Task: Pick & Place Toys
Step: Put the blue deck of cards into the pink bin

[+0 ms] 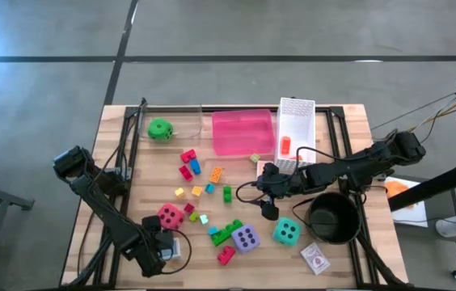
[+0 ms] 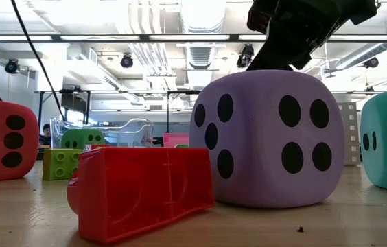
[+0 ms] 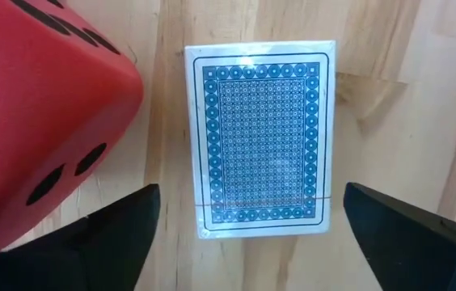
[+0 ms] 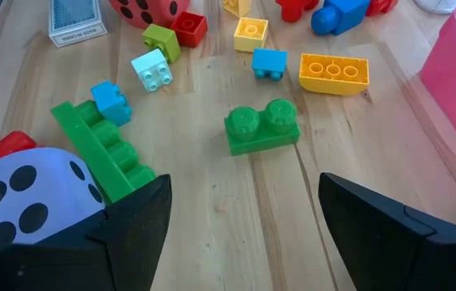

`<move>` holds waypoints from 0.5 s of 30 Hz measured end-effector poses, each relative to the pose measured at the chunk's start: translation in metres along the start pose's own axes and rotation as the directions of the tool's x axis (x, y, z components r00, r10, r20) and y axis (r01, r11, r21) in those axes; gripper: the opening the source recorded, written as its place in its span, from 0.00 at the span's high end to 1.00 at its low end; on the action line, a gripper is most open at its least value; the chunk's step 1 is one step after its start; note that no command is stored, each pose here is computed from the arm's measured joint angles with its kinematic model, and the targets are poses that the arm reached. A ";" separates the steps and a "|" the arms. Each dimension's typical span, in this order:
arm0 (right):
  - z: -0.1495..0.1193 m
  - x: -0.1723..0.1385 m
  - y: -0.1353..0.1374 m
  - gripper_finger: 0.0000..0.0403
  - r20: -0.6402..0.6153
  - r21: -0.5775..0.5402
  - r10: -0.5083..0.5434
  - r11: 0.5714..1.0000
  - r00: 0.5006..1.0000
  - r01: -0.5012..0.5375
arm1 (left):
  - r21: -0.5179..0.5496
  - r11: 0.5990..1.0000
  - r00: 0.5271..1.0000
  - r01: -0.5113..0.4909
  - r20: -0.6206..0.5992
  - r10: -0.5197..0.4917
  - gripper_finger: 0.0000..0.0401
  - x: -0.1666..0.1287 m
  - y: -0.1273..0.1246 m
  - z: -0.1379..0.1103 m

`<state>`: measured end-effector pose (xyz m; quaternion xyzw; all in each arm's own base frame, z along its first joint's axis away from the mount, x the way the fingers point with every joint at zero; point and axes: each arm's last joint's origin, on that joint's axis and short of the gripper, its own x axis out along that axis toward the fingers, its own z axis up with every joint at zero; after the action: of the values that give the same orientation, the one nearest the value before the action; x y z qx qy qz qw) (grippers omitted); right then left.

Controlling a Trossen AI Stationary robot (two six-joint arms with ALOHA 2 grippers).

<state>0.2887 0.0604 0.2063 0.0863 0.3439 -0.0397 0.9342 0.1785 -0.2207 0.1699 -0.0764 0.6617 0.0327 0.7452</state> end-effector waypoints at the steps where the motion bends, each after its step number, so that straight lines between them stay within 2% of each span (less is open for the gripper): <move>1: 0.000 0.000 0.000 0.24 -0.001 0.000 0.000 1.000 1.000 0.000 | -0.009 1.000 1.000 0.005 0.003 -0.005 0.03 0.000 -0.001 0.000; 8: 0.000 0.000 0.000 0.24 0.000 0.000 0.000 1.000 1.000 0.000 | -0.044 0.996 0.996 0.078 0.041 -0.076 0.13 0.000 -0.008 0.004; 15: 0.000 0.000 0.000 0.24 0.000 0.000 0.000 1.000 1.000 0.000 | -0.087 0.994 0.997 0.066 0.034 -0.063 0.17 0.000 -0.006 0.003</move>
<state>0.2886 0.0604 0.2063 0.0862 0.3440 -0.0396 0.9342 0.1824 -0.2264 0.1704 -0.1297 0.6451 0.0389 0.7520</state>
